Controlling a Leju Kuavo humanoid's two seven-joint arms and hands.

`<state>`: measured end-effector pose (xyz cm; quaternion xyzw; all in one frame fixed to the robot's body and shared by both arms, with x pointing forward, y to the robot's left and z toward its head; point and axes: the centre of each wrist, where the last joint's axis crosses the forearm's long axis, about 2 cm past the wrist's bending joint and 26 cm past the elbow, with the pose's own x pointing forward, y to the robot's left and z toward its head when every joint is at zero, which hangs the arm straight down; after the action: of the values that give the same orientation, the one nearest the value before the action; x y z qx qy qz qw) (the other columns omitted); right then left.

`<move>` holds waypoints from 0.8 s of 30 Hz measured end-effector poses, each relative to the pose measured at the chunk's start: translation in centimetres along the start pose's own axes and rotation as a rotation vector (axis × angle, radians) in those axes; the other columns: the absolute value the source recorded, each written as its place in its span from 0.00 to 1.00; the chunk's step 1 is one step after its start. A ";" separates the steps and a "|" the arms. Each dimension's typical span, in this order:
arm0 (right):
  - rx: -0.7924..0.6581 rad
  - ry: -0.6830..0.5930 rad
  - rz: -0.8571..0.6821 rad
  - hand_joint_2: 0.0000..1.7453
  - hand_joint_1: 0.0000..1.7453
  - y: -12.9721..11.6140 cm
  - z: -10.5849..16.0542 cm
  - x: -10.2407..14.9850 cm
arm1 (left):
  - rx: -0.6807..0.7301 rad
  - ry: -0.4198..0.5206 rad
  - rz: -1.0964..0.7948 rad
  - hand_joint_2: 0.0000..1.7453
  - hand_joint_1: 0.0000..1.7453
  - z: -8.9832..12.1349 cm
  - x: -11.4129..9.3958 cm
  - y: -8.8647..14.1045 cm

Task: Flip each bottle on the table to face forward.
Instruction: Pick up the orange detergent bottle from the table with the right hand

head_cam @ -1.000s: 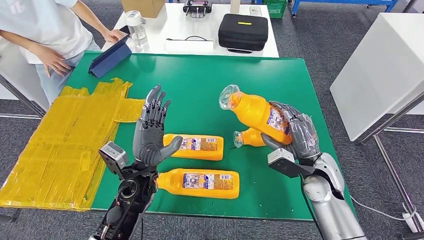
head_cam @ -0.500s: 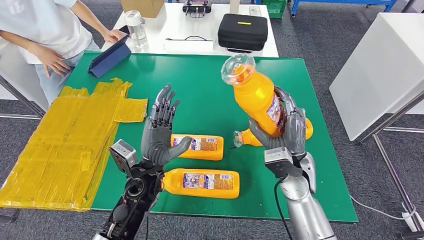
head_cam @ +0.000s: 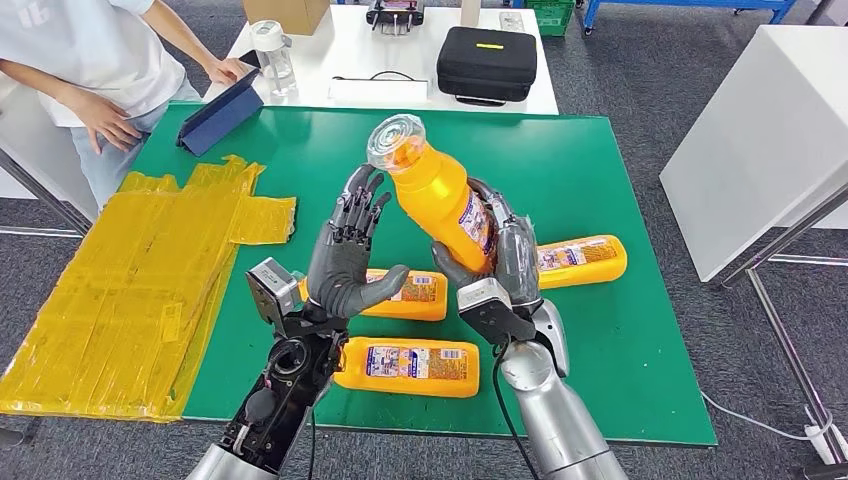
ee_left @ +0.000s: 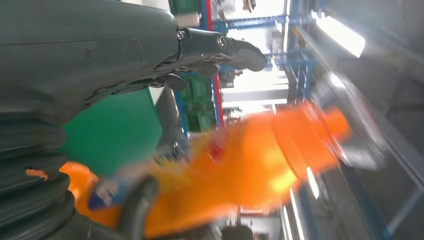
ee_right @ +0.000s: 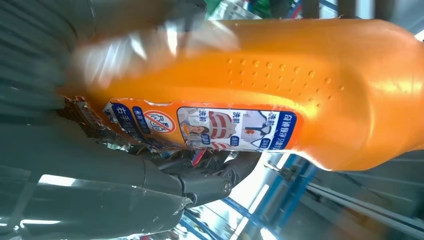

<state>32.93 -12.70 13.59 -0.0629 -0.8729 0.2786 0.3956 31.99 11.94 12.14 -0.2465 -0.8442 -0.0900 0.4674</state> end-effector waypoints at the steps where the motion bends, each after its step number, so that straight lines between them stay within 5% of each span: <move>1: 0.007 0.012 0.000 1.00 1.00 0.3 0.1 -0.1 | -0.015 0.000 0.006 1.00 0.00 -0.2 0.0 -0.2; 15: 0.052 0.093 0.011 1.00 1.00 1.9 1.0 -1.0 | -0.100 0.018 0.022 1.00 0.00 -1.3 0.0 -2.4; 24: 0.013 0.067 0.193 1.00 1.00 2.7 0.8 -0.7 | -0.123 0.016 0.028 1.00 0.00 -2.2 -0.1 -2.8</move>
<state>32.56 -11.00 11.26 -0.1535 -0.8473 0.3186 0.3962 32.26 8.67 13.46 -0.2857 -0.8299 -0.1371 0.4591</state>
